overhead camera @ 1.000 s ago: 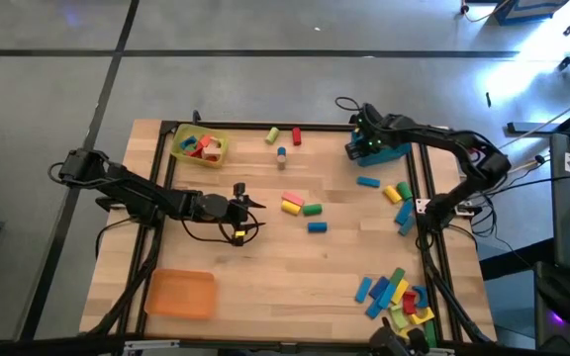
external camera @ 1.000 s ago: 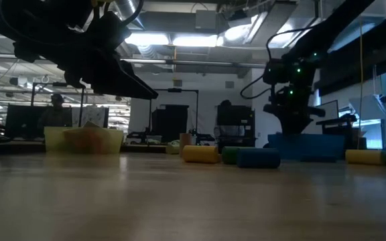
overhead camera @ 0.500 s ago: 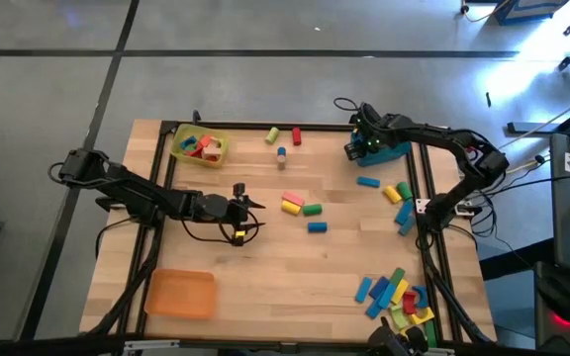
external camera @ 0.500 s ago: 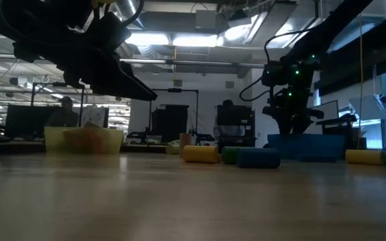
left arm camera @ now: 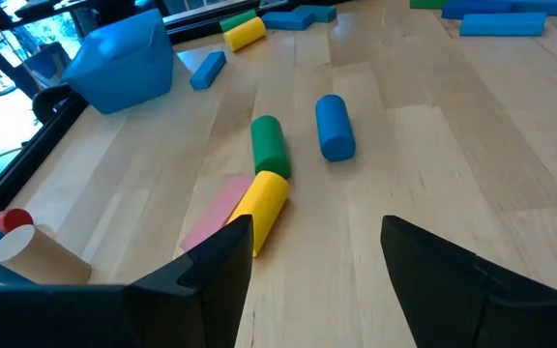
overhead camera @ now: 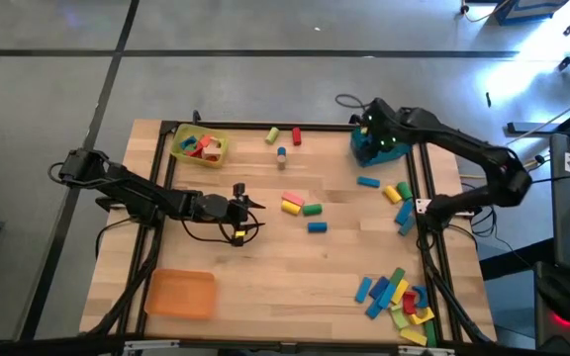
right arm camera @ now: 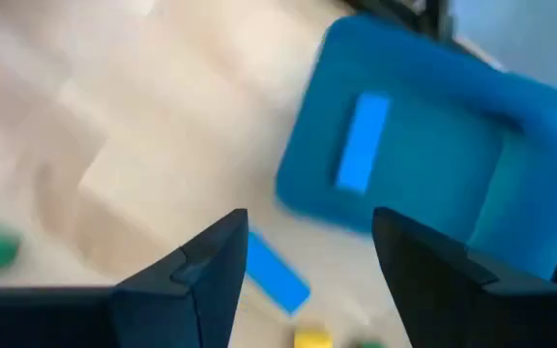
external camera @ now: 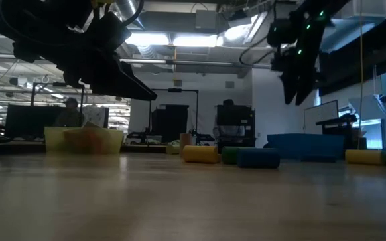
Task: Sort blocks by size
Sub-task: Put the blue rectangular block into the blue bin
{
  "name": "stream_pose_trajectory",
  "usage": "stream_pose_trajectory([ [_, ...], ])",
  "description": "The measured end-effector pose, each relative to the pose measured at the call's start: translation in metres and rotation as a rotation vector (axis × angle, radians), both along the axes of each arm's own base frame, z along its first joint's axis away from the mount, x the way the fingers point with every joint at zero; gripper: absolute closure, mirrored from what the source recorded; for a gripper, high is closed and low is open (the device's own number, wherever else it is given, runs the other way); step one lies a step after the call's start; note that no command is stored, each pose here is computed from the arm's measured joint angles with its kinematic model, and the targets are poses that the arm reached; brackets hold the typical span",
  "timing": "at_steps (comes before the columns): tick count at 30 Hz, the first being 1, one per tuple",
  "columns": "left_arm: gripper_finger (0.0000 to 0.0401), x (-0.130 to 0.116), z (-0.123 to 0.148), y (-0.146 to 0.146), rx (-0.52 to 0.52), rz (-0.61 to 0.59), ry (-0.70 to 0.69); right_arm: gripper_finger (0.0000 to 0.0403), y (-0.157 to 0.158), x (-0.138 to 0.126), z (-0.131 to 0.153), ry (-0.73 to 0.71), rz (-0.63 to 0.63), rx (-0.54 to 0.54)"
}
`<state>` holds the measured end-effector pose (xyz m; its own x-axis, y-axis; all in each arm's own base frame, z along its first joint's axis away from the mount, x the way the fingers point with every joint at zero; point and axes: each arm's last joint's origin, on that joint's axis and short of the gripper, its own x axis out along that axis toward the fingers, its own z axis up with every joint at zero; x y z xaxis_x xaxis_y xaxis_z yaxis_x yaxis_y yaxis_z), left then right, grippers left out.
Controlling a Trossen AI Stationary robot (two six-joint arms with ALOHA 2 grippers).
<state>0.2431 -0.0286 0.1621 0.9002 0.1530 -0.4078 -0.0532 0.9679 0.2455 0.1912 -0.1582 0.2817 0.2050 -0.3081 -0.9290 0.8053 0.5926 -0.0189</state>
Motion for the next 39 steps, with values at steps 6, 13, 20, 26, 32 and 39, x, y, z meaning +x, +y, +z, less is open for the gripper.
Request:
stream_pose_trajectory([
  [6,0.019,0.0,0.0,0.0,0.0,0.0,-0.001,0.0178,0.037,0.007,0.004,0.077,0.168,0.02],
  [13,0.019,0.0,0.0,0.0,0.0,0.0,-0.001,0.0178,0.051,0.016,-0.013,0.155,0.29,0.009],
  [20,0.019,0.0,0.0,0.0,0.0,0.0,-0.002,0.0178,0.055,0.006,-0.065,0.221,0.334,0.037],
  [26,0.019,0.0,0.0,0.0,0.0,0.0,-0.002,0.0178,0.058,0.0,-0.097,0.22,0.356,0.006],
  [32,0.019,0.0,0.0,0.0,0.0,0.0,-0.003,0.0178,0.059,-0.003,-0.115,0.195,0.351,-0.024],
  [39,0.019,0.0,0.0,0.0,0.0,0.0,-0.003,0.0178,0.051,-0.01,-0.128,0.17,0.291,-0.035],
])
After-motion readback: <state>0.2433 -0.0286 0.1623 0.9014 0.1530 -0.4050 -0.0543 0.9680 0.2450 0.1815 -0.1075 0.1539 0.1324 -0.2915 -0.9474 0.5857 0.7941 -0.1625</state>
